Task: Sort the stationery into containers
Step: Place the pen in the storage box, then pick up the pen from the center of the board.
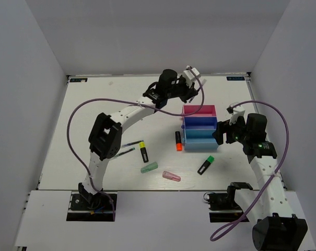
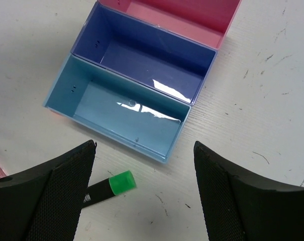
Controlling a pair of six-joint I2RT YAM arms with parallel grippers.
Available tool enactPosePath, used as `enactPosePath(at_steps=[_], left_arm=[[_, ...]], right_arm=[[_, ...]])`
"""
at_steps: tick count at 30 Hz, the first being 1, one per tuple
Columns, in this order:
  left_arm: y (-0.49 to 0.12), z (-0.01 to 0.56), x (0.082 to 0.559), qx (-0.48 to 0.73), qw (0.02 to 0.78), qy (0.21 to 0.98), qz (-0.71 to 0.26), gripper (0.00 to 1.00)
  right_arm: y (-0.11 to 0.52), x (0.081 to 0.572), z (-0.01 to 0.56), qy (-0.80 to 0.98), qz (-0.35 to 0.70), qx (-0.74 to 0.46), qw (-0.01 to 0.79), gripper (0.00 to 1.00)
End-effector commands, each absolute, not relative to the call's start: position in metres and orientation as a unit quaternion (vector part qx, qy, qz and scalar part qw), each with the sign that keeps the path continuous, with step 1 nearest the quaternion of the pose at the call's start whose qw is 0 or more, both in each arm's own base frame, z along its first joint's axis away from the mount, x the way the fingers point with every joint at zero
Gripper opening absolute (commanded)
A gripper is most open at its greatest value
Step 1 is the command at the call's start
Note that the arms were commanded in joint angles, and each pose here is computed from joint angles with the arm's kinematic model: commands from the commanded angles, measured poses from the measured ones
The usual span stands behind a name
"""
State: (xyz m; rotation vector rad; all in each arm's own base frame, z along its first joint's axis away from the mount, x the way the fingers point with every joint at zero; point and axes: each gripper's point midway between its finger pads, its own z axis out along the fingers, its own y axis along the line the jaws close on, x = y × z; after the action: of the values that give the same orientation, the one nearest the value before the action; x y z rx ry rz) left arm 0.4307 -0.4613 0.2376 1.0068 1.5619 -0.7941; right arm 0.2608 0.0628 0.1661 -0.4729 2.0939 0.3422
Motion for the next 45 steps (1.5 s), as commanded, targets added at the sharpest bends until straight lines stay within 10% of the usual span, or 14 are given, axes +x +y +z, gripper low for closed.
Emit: enactPosePath(at_steps=[1,14,21,29,32,33,35,38,39,41,45], left_arm=[[-0.482,0.237,0.444,0.441,0.569,0.608,-0.336,0.0],[-0.506,0.197,0.468,0.422,0.583,0.617,-0.318,0.0],[-0.5,0.194,0.462,0.414,0.574,0.63,-0.319,0.5],[-0.494,0.227,0.452,0.402,0.588,0.621,-0.326,0.52],[-0.472,0.256,0.433,0.386,0.597,0.62,-0.331,0.27],[-0.453,0.249,0.421,0.369,0.586,0.646,-0.322,0.19],[-0.416,0.274,0.397,0.337,0.581,0.676,-0.302,0.0],[-0.328,0.244,0.378,0.191,0.499,0.822,-0.196,0.0],[-0.287,0.218,0.371,0.119,0.459,0.871,-0.127,0.02],[-0.203,0.188,0.344,-0.012,0.382,0.924,-0.036,0.4],[-0.123,0.117,0.3,-0.23,0.265,0.936,-0.027,0.51]], right_arm=[[0.059,0.268,0.171,0.842,0.126,-0.202,0.484,0.81],[0.053,0.271,0.17,0.844,0.106,-0.206,0.484,0.82],[0.053,0.272,0.17,0.844,0.107,-0.203,0.484,0.85],[0.05,0.272,0.168,0.846,0.1,-0.2,0.485,0.85],[0.054,0.27,0.166,0.844,0.11,-0.206,0.483,0.68],[0.057,0.268,0.166,0.841,0.116,-0.213,0.483,0.33],[0.063,0.265,0.163,0.838,0.132,-0.223,0.481,0.0],[0.072,0.259,0.158,0.835,0.155,-0.242,0.47,0.01],[0.074,0.259,0.158,0.834,0.159,-0.247,0.468,0.2],[0.079,0.256,0.157,0.835,0.176,-0.251,0.458,0.32],[0.083,0.256,0.157,0.836,0.188,-0.25,0.45,0.44]])
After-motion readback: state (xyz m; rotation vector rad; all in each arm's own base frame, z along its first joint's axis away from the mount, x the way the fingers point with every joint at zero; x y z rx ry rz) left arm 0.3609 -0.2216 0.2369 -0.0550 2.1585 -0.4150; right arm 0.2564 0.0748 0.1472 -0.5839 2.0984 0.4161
